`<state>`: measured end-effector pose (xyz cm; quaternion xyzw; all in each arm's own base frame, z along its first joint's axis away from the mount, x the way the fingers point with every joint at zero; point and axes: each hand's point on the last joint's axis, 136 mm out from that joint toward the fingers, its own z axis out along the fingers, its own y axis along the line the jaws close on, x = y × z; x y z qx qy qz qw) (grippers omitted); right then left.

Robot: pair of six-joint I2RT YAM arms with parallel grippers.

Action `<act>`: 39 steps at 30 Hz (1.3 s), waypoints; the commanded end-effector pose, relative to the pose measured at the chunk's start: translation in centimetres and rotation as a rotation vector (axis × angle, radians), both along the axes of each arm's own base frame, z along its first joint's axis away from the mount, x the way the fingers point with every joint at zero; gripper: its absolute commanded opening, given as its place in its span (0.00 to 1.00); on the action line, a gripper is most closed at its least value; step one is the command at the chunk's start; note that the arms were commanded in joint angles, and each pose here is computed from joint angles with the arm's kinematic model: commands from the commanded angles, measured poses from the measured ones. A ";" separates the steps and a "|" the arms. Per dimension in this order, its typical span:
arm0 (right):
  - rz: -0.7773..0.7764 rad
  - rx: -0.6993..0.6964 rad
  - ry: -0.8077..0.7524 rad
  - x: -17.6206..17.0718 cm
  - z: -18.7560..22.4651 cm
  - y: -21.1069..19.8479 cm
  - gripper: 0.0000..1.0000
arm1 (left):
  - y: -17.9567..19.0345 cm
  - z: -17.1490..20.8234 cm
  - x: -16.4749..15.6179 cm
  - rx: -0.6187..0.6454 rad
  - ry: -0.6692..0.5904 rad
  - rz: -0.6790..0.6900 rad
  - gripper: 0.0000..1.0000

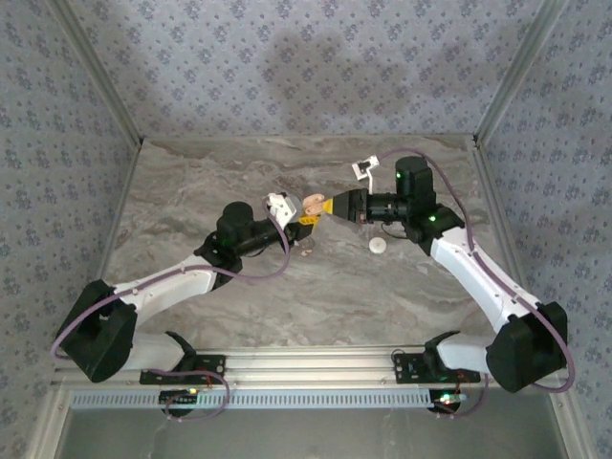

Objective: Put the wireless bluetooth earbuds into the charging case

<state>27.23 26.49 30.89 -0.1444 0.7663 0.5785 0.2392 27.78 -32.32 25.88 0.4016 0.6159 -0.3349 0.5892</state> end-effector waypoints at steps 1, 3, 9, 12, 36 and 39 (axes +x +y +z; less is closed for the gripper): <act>0.018 0.010 -0.043 -0.3 1.5 0.3 0.22 | -0.1 2.3 -0.3 -0.031 -0.055 -0.014 0.17; 0.018 0.005 -0.040 -0.3 1.4 0.4 0.22 | -0.1 2.5 -0.3 -0.034 -0.060 -0.015 0.17; 0.008 0.005 -0.068 -0.6 2.1 0.0 0.26 | 0.0 2.3 -0.3 -0.027 -0.057 -0.008 0.17; -0.016 -0.013 -0.062 -0.6 1.9 -0.8 0.29 | 0.1 2.3 -0.3 -0.025 -0.057 -0.008 0.17; -0.013 -0.043 -0.002 0.4 -0.6 0.1 0.20 | 0.2 2.7 -0.5 -0.028 -0.067 -0.007 0.17; -0.009 -0.040 -0.006 0.4 -0.5 0.3 0.20 | 0.2 2.7 -0.5 -0.028 -0.068 -0.008 0.17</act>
